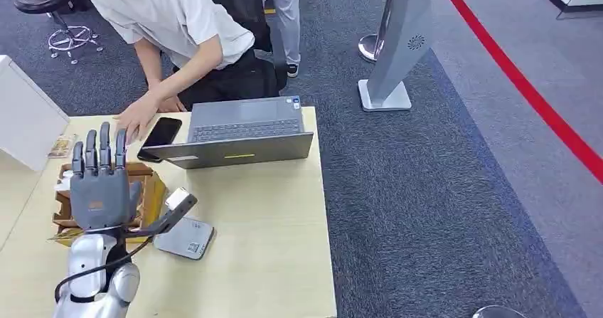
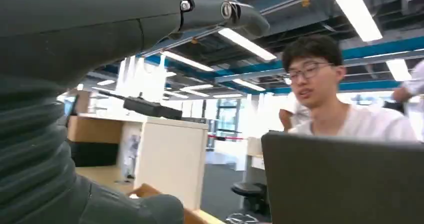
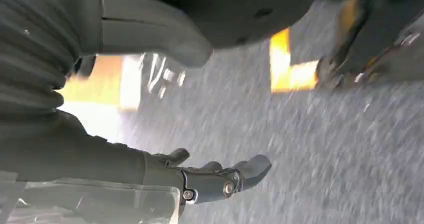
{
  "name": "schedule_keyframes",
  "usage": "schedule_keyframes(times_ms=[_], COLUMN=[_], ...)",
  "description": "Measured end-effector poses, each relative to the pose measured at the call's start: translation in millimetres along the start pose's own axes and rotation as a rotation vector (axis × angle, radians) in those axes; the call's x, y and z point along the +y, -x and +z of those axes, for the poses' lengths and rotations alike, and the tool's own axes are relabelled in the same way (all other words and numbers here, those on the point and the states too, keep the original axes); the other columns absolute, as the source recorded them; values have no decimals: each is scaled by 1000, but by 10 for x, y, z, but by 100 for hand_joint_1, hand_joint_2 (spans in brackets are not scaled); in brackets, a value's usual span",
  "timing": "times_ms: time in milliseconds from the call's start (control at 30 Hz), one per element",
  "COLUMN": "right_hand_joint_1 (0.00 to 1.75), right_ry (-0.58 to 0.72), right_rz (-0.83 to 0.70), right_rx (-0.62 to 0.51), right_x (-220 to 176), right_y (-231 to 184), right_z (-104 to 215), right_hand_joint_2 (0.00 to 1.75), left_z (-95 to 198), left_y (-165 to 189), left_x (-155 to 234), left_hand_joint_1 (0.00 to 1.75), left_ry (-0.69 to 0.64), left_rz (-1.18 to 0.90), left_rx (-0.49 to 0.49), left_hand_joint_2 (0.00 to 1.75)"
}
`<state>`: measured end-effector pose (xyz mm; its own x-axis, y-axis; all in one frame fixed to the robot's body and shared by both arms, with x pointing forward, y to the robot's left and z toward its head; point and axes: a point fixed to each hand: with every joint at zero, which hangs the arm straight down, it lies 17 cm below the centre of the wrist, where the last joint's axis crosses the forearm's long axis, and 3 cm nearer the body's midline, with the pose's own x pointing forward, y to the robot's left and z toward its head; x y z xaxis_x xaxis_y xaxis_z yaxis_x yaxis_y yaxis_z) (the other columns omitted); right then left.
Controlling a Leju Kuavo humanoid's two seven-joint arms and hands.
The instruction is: Pass the card to the sensor for recognition and then transmit it.
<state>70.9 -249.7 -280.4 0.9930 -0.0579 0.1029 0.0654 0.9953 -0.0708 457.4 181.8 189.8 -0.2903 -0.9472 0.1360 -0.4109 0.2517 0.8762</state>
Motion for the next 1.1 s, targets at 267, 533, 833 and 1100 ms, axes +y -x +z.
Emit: schedule_keyframes(times_ms=[267, 533, 833, 1100], right_hand_joint_1=[0, 0, 0, 0], right_ry=[26, 53, 60, 57], right_rz=[-81, -94, -93, -89], right_rx=[-23, -37, -39, -47], right_x=[-695, -772, -785, -807], right_y=[-118, -140, -143, -137], right_z=[-36, -40, -41, -40], right_hand_joint_2=[175, 175, 175, 175], left_z=[389, 510, 800, 1132], left_y=[-69, -83, -35, -11], left_x=[-204, -281, -411, -515], left_hand_joint_1=[0, 0, 0, 0], left_ry=[31, 60, 116, 175], left_rz=[16, 24, 20, -9], left_rx=[-30, -37, -33, -46], left_hand_joint_2=[175, 175, 175, 175])
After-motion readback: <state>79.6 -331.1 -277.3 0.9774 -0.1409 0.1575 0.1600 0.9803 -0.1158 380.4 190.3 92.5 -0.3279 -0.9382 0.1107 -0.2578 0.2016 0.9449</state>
